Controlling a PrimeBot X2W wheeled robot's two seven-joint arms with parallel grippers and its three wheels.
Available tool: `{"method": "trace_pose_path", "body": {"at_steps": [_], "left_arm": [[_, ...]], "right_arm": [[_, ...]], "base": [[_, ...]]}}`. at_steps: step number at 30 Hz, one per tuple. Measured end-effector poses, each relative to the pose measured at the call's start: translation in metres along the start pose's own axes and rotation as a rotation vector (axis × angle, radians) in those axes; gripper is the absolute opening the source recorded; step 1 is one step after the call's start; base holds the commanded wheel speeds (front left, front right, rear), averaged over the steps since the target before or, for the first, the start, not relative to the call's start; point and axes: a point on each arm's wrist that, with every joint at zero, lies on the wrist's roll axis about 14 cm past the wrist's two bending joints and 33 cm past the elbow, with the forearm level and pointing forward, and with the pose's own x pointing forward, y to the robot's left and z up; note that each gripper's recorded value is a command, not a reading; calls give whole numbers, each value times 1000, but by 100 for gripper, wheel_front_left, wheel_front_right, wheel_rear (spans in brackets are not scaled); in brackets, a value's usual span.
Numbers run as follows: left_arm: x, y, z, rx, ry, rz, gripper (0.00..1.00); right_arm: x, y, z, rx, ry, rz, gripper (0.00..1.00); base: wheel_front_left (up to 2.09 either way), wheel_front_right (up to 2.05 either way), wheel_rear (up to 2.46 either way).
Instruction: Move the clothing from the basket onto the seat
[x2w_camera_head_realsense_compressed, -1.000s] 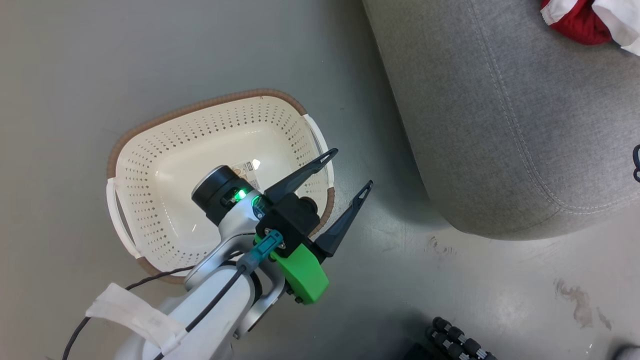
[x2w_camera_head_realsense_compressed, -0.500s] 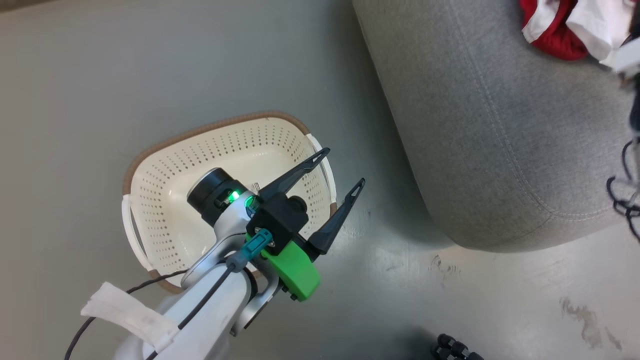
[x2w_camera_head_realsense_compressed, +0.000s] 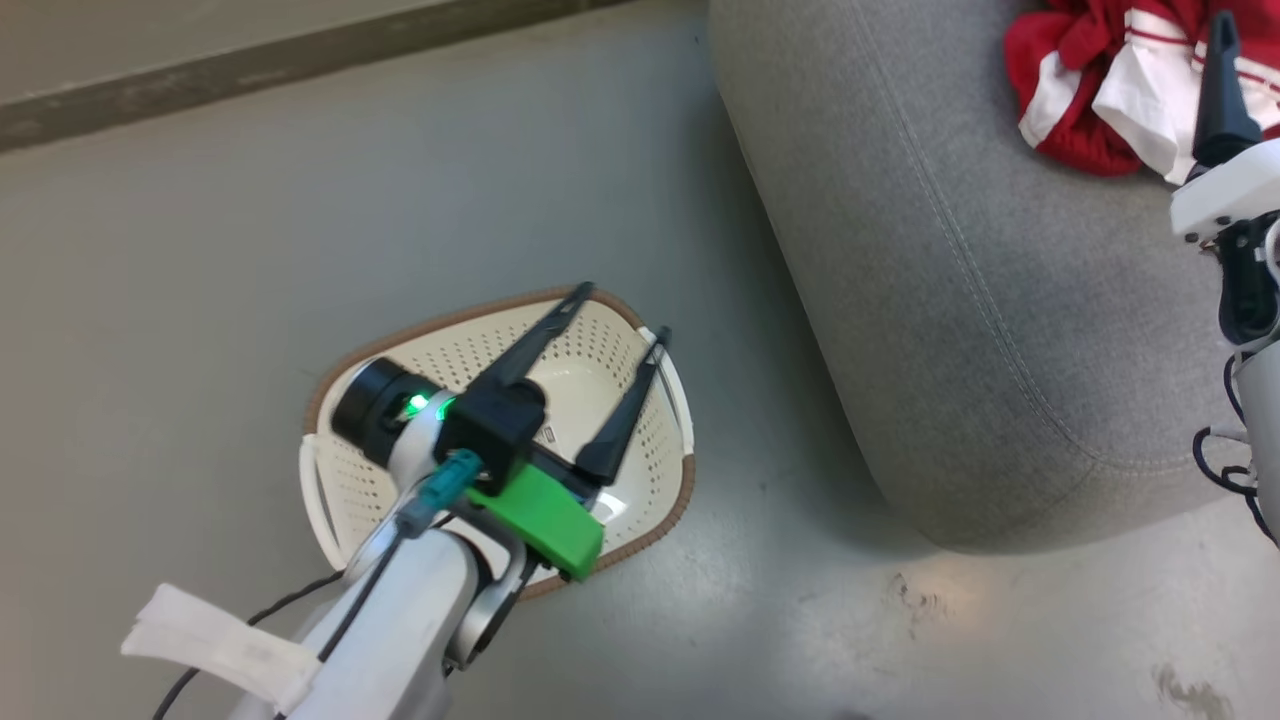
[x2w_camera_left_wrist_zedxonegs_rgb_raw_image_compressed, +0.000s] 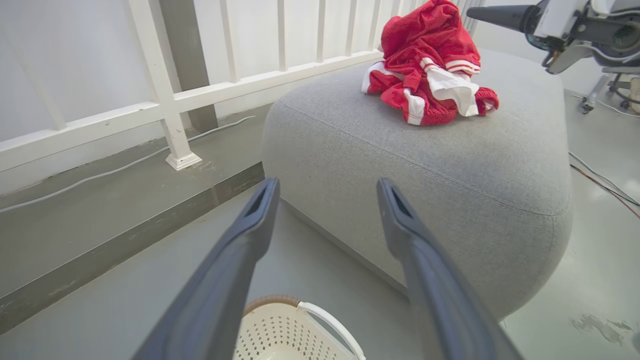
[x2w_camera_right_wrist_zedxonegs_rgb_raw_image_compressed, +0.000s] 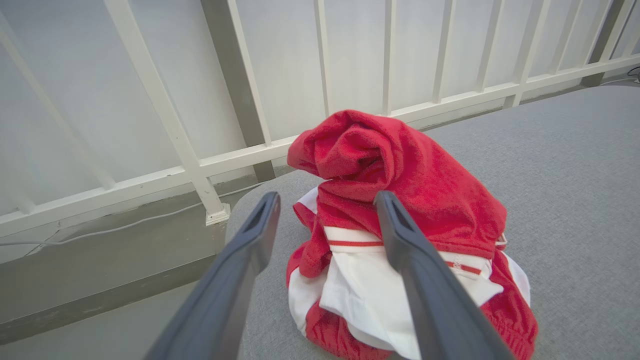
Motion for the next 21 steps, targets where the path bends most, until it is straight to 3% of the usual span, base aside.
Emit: {"method": "trace_pose_path", "body": {"at_steps": [15,21], "left_arm": [[-52,52,21,39,-28,326,100],[-72,61,26,29,-38,402,100]], "right_arm": [[-42,108,18,0,-114,289,100],[-63,128,12,-17,-113,353,100]], "base": [[0,0,0],[0,0,0]]}}
